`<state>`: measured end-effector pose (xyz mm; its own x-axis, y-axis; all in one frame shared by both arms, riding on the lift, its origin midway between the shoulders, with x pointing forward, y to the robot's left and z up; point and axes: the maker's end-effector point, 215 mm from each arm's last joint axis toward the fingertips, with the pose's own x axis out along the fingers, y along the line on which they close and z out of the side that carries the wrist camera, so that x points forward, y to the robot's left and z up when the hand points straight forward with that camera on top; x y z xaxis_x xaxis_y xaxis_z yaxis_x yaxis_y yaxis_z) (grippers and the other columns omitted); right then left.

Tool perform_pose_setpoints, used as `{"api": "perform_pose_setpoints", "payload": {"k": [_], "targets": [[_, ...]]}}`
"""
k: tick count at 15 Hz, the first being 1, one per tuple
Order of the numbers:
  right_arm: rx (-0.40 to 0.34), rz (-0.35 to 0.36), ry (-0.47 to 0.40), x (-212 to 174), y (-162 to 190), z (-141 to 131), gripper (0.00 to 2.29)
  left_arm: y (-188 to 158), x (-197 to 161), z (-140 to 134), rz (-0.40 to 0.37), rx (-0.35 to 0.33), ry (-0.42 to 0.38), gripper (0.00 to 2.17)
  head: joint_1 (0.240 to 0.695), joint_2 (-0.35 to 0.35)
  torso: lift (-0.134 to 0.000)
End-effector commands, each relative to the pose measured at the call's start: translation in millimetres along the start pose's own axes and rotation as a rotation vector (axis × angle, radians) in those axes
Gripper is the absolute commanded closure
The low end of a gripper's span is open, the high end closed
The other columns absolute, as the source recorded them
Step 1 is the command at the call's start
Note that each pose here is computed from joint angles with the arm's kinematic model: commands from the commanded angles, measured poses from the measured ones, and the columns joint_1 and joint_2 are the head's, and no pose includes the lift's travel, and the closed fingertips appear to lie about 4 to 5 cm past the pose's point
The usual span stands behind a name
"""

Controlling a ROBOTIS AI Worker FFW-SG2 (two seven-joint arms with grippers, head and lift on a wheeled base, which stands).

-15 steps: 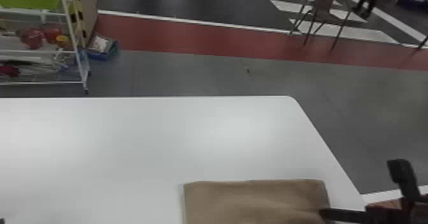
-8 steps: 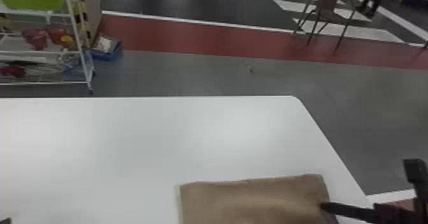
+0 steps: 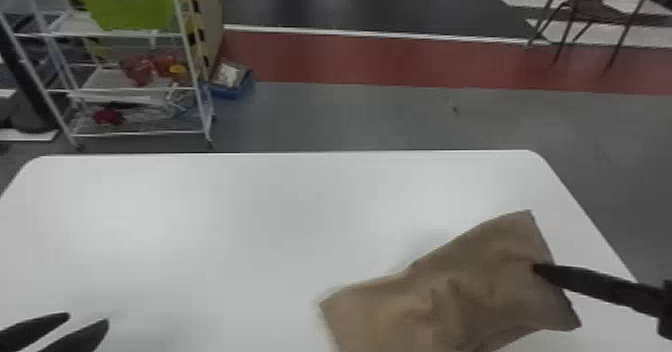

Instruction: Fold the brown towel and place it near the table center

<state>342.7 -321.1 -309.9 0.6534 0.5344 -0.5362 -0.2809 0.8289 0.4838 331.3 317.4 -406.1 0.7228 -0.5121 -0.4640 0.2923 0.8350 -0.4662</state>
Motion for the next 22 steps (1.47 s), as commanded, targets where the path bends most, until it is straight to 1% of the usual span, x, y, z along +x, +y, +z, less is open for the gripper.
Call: {"api": "perform_pose_setpoints", "payload": {"k": [1,3,4,5,7,10,11,13,15,17,18,20,21,22], "targets": [[-0.076,0.068,0.025,18.4,42.5,0.7,2.0,4.3,-6.1,1.1,0.007,-0.013,-0.015,0.04,0.695,-0.023,-0.122],[-0.119,0.076,0.108,43.9,63.3,-22.9,2.0,7.9,-10.2,2.7,0.011,-0.021,-0.025,0.04,0.695,0.038,-0.122],[-0.132,0.072,0.161,58.6,70.3,-40.7,2.0,8.7,-10.4,3.0,0.011,-0.019,-0.028,0.04,0.695,0.099,-0.122],[-0.141,0.068,0.216,70.8,75.8,-60.4,2.0,8.6,-9.9,4.8,0.008,-0.01,-0.035,0.04,0.695,0.131,-0.122],[-0.15,0.065,0.291,89.5,81.0,-85.7,2.0,9.1,-9.7,4.3,0.008,-0.011,-0.035,0.04,0.695,0.182,-0.122],[-0.158,0.07,0.339,101.1,86.2,-102.2,2.0,11.2,-11.4,3.8,0.01,-0.011,-0.039,0.04,0.695,0.253,-0.122],[-0.157,0.061,0.351,103.0,84.1,-106.3,1.74,10.8,-11.1,4.7,0.009,-0.011,-0.041,0.04,0.695,0.262,-0.122],[-0.135,0.064,0.339,105.9,85.3,-105.4,0.04,11.1,-11.0,3.6,0.008,-0.012,-0.04,0.04,0.695,0.276,-0.122],[-0.109,0.102,0.318,105.0,93.1,-102.8,0.0,10.2,-9.5,3.9,0.007,-0.009,-0.04,0.04,0.695,0.281,-0.122],[-0.089,0.163,0.28,97.2,103.6,-93.2,0.05,10.5,-9.4,3.3,0.007,-0.01,-0.04,0.04,0.695,0.286,-0.122],[-0.091,0.173,0.265,93.7,105.7,-87.6,0.05,10.5,-9.4,3.3,0.007,-0.01,-0.04,0.04,0.695,0.289,-0.122],[-0.108,0.166,0.249,85.1,108.3,-84.1,0.06,11.5,-10.4,3.5,0.01,-0.011,-0.041,0.04,0.695,0.293,-0.122],[-0.116,0.149,0.263,79.8,104.1,-89.6,0.11,11.4,-11.0,4.2,0.01,-0.009,-0.042,0.04,0.695,0.293,-0.122],[-0.123,0.133,0.294,74.7,96.7,-99.6,0.25,12.5,-11.2,5.1,0.012,-0.007,-0.044,0.04,0.695,0.292,-0.122]]}}
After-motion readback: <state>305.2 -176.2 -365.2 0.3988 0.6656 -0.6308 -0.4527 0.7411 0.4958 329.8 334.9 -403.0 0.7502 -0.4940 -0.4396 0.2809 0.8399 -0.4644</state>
